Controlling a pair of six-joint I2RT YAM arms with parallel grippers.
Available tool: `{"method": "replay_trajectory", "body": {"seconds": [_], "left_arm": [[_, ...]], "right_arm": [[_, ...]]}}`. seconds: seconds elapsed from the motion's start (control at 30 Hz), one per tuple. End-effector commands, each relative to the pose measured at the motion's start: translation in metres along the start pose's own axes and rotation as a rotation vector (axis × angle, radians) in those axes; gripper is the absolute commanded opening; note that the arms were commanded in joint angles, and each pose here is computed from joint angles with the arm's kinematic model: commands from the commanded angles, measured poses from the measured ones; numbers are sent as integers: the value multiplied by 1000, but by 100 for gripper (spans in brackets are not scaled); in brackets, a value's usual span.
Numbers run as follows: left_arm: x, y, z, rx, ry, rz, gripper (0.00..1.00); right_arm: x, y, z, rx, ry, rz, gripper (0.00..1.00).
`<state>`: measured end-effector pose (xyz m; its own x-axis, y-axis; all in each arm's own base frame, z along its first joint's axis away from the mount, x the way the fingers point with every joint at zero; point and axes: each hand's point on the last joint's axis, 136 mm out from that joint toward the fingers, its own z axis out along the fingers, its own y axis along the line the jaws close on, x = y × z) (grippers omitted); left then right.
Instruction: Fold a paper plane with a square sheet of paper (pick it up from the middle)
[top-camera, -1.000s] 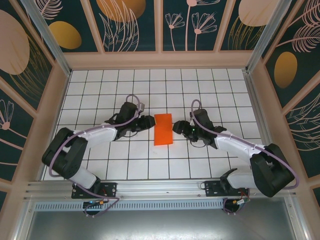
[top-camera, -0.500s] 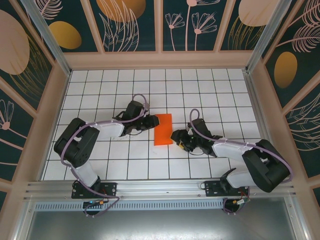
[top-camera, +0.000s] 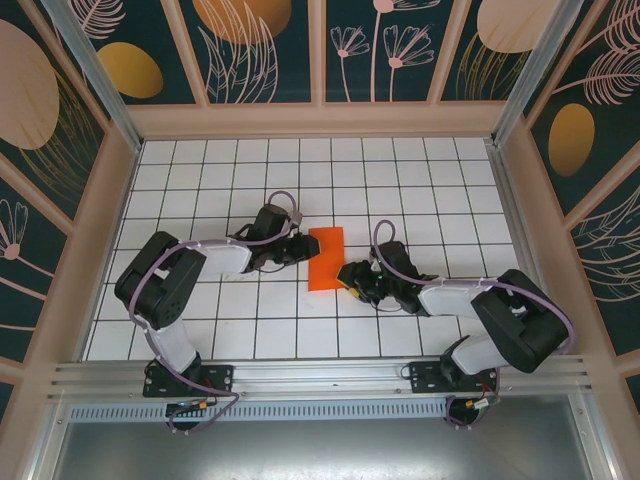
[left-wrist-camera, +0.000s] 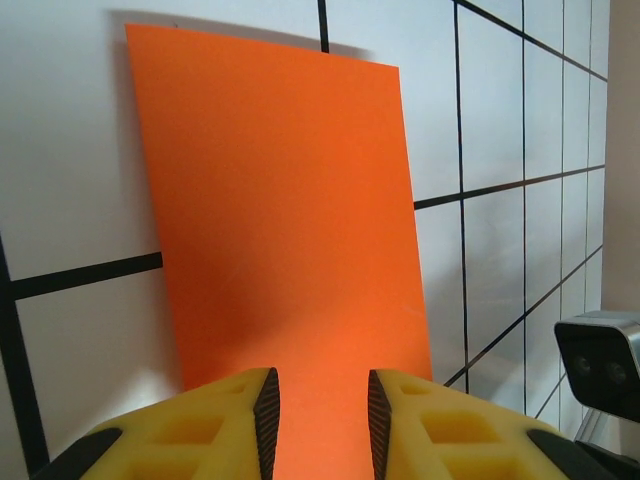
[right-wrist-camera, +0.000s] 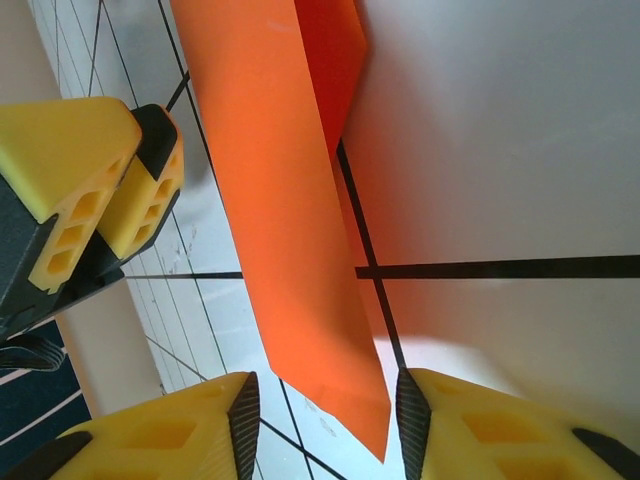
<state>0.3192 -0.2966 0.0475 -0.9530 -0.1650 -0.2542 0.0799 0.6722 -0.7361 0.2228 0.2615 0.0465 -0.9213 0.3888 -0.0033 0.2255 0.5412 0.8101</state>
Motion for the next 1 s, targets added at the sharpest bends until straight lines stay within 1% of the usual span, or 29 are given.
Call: {"method": "replay_trajectory", "body": {"seconds": [0.0,0.07,0.2,0.37,0.53,0.57,0.73,0.9,0.97], "left_arm": [[-7,-14,4,54,-5,22,32],[-7,-12,6,51,-4,18,32],[-7,-9,8,49,-1,9,31],[-9,-14,2,52,-18,17,30],[-10,-15,0,45,-24,28,29],[-10,-14,1,42,-21,27,29],[-13,-17,7,55,-15,17,26],[-8,10,12,-47,-14,1,24],[-4,18,14,-64,-7,-10,23]], "right_arm": [[-2,4,1,-36,-18,1,43],[-3,5,1,-43,-25,4,42],[-6,6,2,-59,-44,22,36],[-12,12,9,-88,-48,46,25],[-9,-1,11,-40,-34,68,7],[-8,-3,11,-30,-27,66,6],[-2,-15,8,32,17,51,2],[-4,-13,6,57,24,25,2],[-4,-11,6,57,25,20,3]]}}
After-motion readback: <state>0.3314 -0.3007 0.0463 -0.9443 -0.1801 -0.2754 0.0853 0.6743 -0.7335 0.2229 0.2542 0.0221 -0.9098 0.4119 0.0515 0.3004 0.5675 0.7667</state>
